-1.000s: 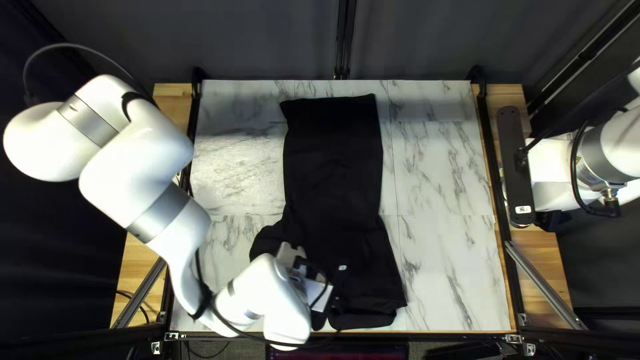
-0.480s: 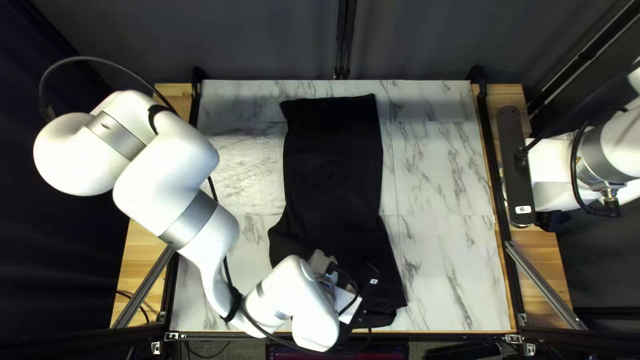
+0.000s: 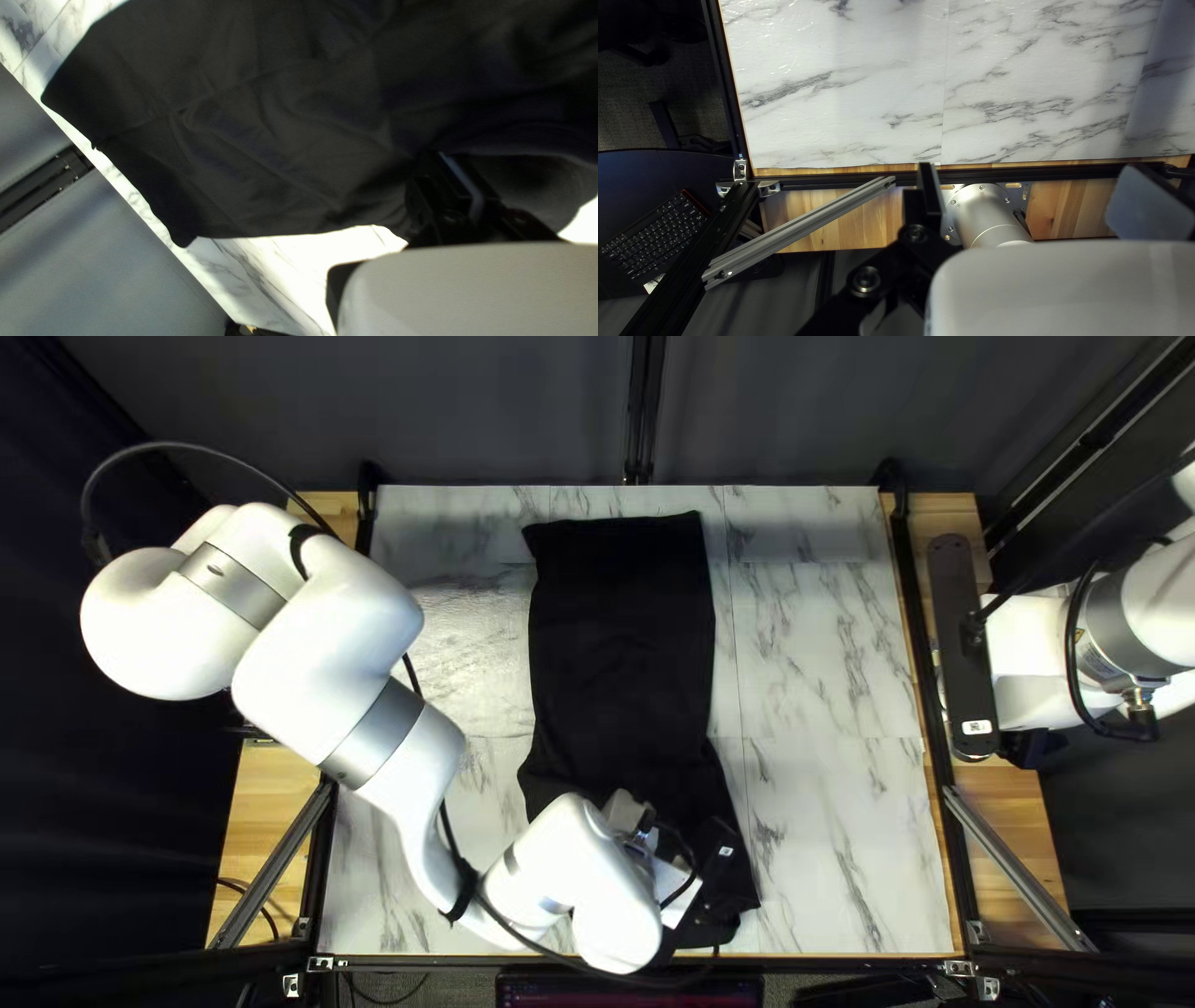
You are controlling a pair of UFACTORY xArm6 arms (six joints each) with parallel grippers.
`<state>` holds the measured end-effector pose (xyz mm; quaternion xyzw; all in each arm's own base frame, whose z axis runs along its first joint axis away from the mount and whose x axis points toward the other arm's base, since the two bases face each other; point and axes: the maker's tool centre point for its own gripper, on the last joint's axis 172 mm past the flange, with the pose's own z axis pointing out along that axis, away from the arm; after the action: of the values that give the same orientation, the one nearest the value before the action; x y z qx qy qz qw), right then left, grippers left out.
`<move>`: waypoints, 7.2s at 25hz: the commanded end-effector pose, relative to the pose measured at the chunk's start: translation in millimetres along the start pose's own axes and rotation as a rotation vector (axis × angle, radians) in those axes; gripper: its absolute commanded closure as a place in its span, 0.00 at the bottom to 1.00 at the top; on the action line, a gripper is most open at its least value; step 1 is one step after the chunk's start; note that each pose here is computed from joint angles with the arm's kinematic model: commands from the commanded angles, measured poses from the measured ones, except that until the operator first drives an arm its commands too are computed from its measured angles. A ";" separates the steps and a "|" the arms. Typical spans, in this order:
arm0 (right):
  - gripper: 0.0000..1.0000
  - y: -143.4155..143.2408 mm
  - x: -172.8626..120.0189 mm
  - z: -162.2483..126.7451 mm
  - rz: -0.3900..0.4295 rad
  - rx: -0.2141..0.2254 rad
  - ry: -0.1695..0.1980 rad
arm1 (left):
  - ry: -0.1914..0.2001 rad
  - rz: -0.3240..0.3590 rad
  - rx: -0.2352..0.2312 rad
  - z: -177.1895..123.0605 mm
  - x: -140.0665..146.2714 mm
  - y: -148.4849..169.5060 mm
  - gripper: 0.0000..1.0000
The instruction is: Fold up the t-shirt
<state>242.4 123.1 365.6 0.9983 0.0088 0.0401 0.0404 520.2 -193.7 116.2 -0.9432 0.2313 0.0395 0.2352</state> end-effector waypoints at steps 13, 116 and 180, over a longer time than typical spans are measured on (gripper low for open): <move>0.00 0.0 0.0 0.0 0.000 0.000 0.000 | 0.030 0.032 -0.042 21.1 49.7 -6.7 0.93; 0.00 0.0 0.0 0.0 0.000 0.000 0.000 | -0.070 -0.285 -0.419 280.2 -338.9 -232.8 0.99; 0.00 0.0 0.0 0.0 0.000 0.000 0.000 | 0.031 -0.567 -0.551 285.3 -329.9 -242.4 0.08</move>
<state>242.4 123.1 365.6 0.9983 0.0088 0.0401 0.0404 343.9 265.6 29.7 -0.9979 -0.0562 0.0200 -0.0269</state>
